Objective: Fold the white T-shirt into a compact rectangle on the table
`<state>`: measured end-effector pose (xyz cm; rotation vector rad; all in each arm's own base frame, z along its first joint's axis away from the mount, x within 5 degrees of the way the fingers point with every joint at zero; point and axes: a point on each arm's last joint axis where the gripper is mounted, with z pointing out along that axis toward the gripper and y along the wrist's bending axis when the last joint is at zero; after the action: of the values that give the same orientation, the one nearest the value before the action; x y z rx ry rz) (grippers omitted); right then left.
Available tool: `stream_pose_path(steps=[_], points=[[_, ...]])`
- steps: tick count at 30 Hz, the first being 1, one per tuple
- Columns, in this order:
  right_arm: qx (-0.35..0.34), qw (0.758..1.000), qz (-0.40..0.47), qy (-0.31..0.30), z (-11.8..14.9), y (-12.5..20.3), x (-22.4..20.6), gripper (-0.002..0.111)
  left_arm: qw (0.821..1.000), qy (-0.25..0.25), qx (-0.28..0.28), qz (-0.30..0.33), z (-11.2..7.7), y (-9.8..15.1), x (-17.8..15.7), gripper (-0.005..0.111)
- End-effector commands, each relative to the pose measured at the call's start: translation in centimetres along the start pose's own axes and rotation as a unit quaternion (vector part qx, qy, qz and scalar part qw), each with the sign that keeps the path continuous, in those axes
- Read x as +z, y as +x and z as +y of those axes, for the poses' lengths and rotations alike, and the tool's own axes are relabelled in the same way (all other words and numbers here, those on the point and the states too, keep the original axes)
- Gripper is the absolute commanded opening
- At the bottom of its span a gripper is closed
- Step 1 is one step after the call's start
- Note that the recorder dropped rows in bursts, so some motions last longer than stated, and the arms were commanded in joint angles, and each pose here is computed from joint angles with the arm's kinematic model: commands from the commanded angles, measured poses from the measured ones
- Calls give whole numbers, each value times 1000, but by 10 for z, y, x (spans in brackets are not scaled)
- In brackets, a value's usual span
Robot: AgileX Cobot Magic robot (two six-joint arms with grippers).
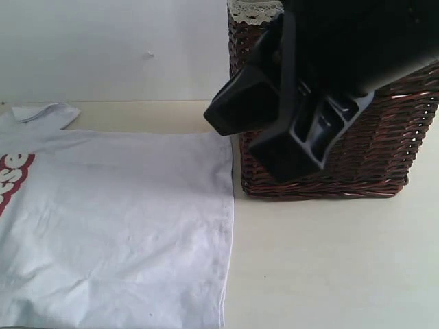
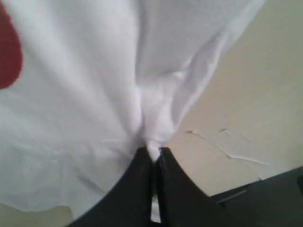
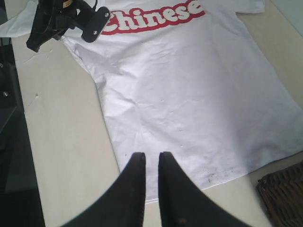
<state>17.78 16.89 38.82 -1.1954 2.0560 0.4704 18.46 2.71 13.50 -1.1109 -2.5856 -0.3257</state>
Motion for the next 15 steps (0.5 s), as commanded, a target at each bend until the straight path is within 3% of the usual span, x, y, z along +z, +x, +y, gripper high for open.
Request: stream_pose_path(steps=[1, 6, 9, 12, 15], points=[[2, 1000, -5, -3, 2, 0, -1, 13, 1000, -14, 20, -11, 0, 1, 0, 21], [2, 1000, -5, -3, 2, 0, -1, 13, 998, -41, 14, -36, 6, -1, -9, 73], [2, 1000, -5, -3, 2, 0, -1, 13, 999, -45, 11, -28, 8, 2, -14, 96], [3, 1000, -5, -4, 2, 0, -1, 13, 997, -50, -10, -65, 11, -2, -23, 101], [3, 1000, -5, -4, 2, 0, -1, 13, 980, -41, -73, -179, 14, -18, -42, 101]])
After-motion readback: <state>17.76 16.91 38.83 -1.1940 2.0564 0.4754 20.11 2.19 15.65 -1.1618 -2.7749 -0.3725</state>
